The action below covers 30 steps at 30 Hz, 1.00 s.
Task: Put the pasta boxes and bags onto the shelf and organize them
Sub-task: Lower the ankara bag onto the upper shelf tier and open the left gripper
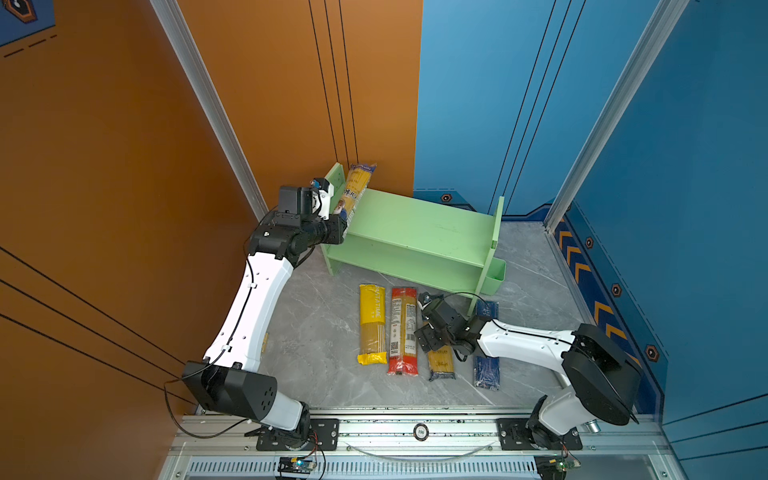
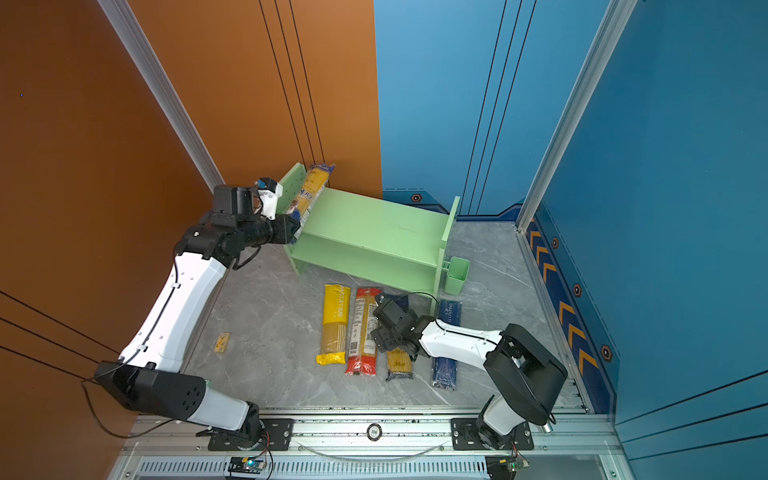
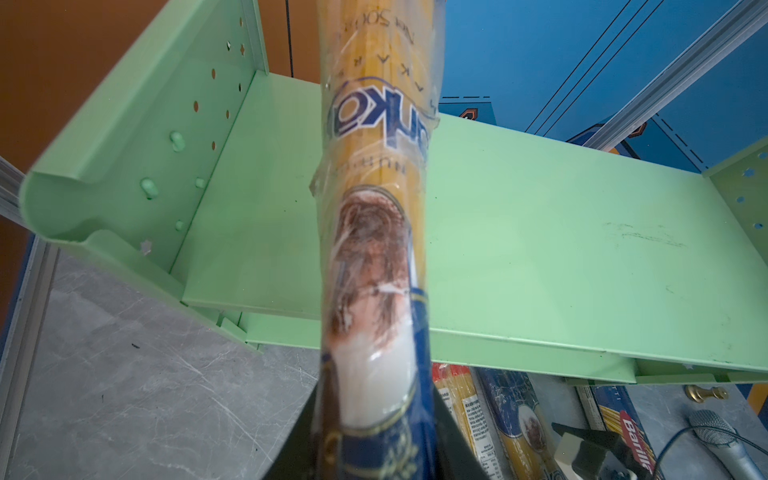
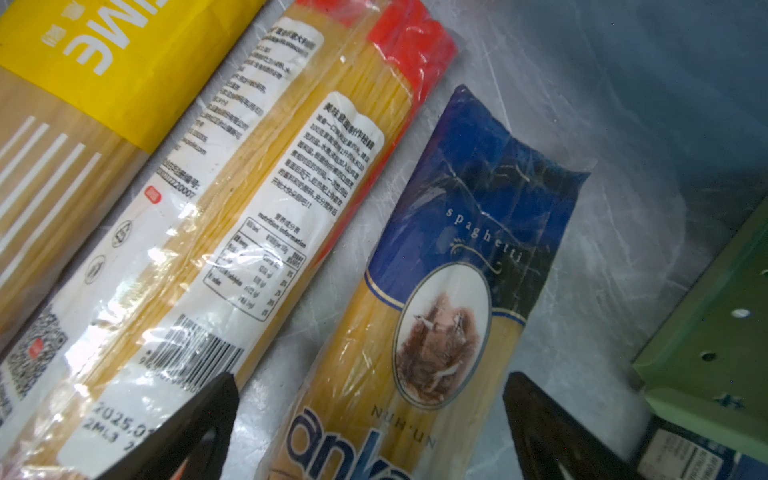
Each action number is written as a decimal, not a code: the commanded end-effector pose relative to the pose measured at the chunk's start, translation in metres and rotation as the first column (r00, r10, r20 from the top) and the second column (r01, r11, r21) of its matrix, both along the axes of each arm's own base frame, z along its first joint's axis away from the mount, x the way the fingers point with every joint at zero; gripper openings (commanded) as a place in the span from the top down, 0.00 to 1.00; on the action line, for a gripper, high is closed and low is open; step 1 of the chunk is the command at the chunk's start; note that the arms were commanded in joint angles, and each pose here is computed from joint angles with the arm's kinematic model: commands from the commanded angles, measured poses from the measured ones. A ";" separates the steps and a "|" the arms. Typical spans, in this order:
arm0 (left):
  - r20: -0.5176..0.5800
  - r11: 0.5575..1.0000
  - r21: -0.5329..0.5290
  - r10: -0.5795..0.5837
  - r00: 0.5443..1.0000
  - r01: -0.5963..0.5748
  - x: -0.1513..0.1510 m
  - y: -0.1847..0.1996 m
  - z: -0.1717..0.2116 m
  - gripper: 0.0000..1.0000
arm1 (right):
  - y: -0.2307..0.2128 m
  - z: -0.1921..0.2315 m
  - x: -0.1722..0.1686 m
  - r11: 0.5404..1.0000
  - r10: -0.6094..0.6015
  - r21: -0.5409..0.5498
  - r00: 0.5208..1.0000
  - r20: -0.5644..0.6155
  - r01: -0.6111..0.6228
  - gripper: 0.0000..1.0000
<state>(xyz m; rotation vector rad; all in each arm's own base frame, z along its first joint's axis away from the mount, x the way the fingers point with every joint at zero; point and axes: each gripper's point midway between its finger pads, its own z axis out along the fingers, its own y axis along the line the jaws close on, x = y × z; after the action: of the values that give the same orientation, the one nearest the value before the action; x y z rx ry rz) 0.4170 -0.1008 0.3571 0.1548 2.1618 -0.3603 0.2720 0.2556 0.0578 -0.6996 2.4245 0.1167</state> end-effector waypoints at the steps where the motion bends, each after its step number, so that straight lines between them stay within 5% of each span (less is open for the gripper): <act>1: 0.199 1.000 -0.006 -0.005 0.980 0.006 0.013 -0.004 0.050 1.00 | 0.000 0.002 0.004 1.000 -0.012 -0.025 1.000 0.009 0.012 0.03; 30: 0.198 0.998 0.039 0.047 0.979 -0.056 0.036 -0.004 0.038 1.00 | 0.014 -0.006 0.006 1.000 0.013 -0.027 1.000 -0.016 -0.013 0.02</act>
<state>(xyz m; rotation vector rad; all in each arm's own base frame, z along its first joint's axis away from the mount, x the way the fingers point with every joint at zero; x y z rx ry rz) 0.4379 -0.1013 0.3310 0.1298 2.2096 -0.2617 0.2782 0.2653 0.0500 -0.7137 2.4412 0.1030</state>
